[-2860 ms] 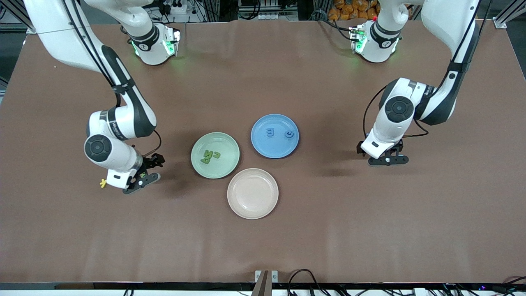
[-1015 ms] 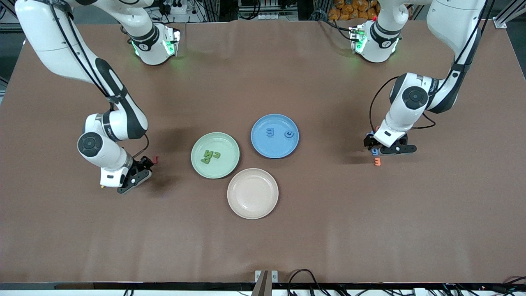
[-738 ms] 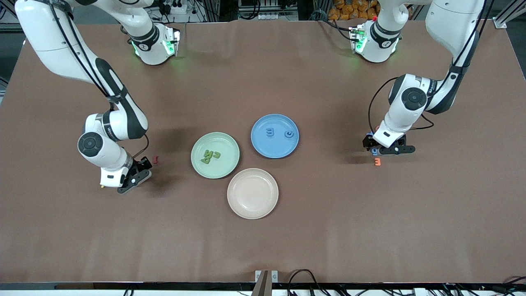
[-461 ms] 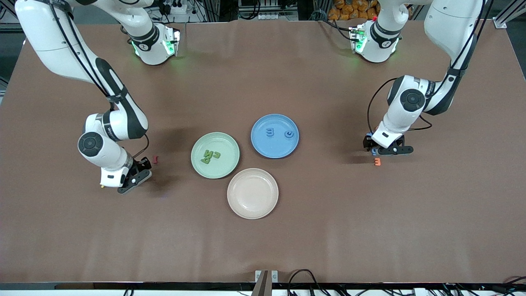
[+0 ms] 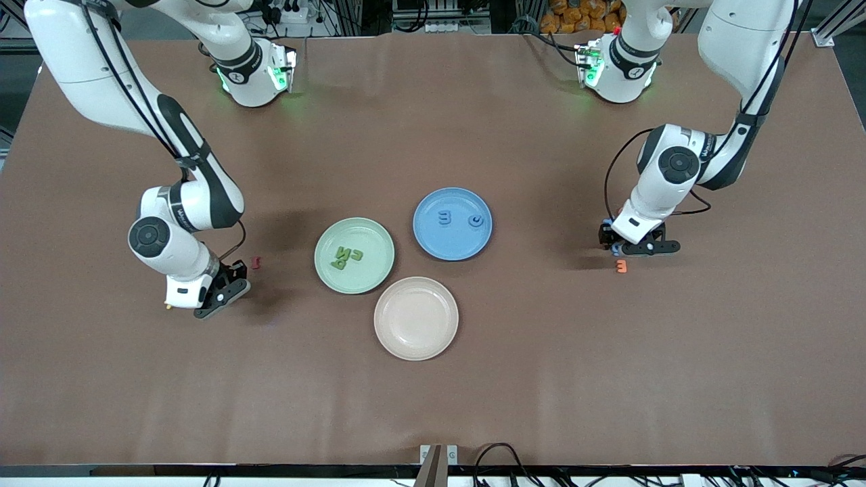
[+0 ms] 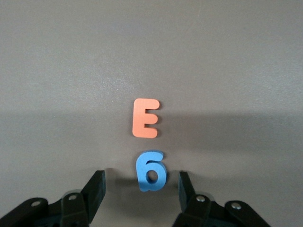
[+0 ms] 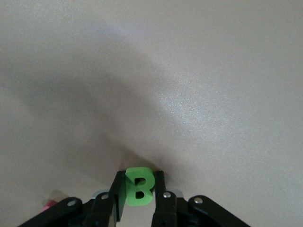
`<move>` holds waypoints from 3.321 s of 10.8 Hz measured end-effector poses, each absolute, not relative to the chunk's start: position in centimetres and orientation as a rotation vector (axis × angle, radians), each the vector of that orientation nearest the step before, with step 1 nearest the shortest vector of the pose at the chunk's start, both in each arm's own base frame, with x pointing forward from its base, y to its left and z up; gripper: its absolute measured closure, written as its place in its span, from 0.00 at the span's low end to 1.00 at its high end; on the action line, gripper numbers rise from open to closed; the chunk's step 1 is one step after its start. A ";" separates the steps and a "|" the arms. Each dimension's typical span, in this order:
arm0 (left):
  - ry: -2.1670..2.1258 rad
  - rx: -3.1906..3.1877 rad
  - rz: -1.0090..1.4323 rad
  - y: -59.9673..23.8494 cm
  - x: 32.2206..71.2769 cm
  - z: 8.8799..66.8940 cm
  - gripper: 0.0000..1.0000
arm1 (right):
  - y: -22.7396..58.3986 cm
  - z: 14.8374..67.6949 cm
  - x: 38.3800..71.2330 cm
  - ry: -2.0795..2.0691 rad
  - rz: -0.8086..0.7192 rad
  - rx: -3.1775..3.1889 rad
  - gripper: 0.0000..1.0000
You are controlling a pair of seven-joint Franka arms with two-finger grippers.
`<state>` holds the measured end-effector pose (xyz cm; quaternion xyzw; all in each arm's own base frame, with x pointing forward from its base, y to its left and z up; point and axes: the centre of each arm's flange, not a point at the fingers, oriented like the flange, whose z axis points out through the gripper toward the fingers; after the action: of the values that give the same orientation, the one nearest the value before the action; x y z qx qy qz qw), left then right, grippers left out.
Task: Sort letters by color into matching plates
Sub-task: 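Grasp the green B with the right gripper while the left gripper approaches 6, then carry the green B to the green plate while the left gripper grasps 6, then drop the green B on the green plate while the left gripper carries 6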
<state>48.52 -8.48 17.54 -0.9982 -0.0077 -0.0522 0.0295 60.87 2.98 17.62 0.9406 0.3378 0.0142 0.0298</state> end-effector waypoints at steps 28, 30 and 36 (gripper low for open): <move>-0.035 -3.204 -0.224 -17.7 49.3 19.6 0.73 | 20.4 23.0 59.1 -0.155 -0.067 3.149 0.72; -0.033 -3.236 -0.236 -20.6 49.3 20.1 0.73 | 23.6 23.0 57.9 -0.183 -0.076 3.145 0.72; -0.136 -3.312 -0.229 -28.4 47.8 20.9 0.73 | 28.8 22.4 55.4 -0.246 -0.097 3.130 0.70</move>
<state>47.82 -28.40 20.89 -0.9927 -0.0408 -0.0686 -0.0906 55.36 28.80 22.39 0.9965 -0.0782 -0.0309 0.0001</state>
